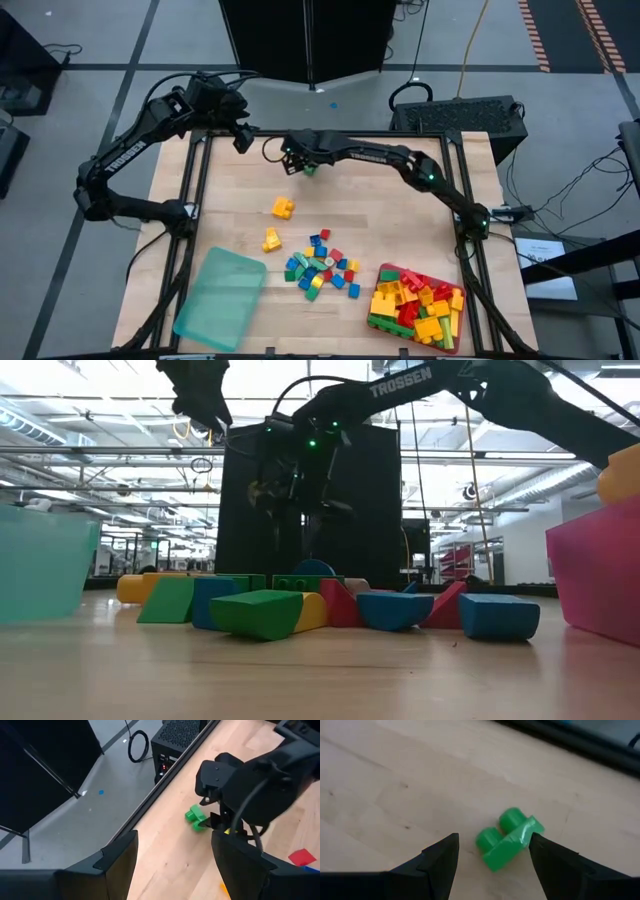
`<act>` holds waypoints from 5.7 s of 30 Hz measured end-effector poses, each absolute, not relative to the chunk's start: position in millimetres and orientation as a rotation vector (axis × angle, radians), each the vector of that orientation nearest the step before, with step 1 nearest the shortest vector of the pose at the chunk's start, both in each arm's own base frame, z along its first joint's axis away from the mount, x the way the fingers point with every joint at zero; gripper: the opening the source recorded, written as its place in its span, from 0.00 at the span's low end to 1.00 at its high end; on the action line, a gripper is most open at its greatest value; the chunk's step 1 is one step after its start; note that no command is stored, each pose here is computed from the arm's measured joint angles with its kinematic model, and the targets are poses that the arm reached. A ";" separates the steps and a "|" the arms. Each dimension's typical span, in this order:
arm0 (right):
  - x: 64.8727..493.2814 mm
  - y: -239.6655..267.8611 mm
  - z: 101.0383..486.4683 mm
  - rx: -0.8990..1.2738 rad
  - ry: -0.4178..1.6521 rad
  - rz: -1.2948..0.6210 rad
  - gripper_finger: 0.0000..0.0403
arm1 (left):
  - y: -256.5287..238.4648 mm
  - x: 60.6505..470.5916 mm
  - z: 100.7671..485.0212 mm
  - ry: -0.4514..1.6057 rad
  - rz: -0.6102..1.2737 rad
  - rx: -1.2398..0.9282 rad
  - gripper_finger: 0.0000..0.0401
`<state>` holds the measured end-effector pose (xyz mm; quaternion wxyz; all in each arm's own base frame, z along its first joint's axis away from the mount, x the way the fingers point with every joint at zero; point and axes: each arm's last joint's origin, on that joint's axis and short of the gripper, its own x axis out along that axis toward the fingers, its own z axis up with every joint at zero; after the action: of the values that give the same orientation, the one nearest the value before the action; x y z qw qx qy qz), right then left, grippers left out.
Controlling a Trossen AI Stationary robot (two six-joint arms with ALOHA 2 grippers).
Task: Sort blocks by size
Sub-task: Put the 2-stud green game piece into the pink bin
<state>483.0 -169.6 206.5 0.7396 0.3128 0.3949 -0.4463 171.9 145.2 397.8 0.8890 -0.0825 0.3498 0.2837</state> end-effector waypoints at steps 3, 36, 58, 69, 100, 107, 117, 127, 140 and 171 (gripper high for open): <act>478.7 -174.4 200.3 0.735 0.900 -1.007 0.58 | 145.3 172.1 398.0 0.726 0.587 -0.164 0.64; 477.5 -192.3 187.5 0.886 0.968 -0.858 0.05 | 145.0 171.5 397.3 0.743 0.575 -0.143 0.64; 460.5 -222.9 201.3 0.909 0.925 -0.908 0.69 | 147.5 169.9 397.9 0.741 0.588 -0.124 0.64; 461.1 -235.1 187.0 1.023 0.906 -0.899 0.64 | 147.6 169.9 398.0 0.742 0.587 -0.121 0.64; 403.5 -209.5 212.4 0.862 1.501 -0.917 0.21 | 147.7 170.3 398.5 0.735 0.579 -0.117 0.64; 403.5 -194.8 238.7 0.577 1.462 -0.956 0.32 | 146.6 169.0 396.9 0.761 0.569 -0.110 0.64; 404.7 -199.7 236.6 0.520 1.470 -0.892 0.71 | 146.4 168.9 397.1 0.760 0.568 -0.108 0.64; 406.3 -199.0 197.0 0.576 1.507 -0.800 0.72 | 146.4 168.9 397.2 0.760 0.568 -0.107 0.64; 393.1 -206.6 139.7 0.670 1.515 -0.710 0.60 | 147.5 170.1 399.0 0.737 0.573 -0.098 0.64; 217.3 23.5 329.5 0.916 1.146 -0.881 0.34 | 148.9 171.9 401.4 0.697 0.582 -0.110 0.64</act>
<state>217.3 23.5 329.5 0.6556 0.4041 0.5056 -0.3888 171.9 148.9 401.4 0.8973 -0.0532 0.3363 0.2811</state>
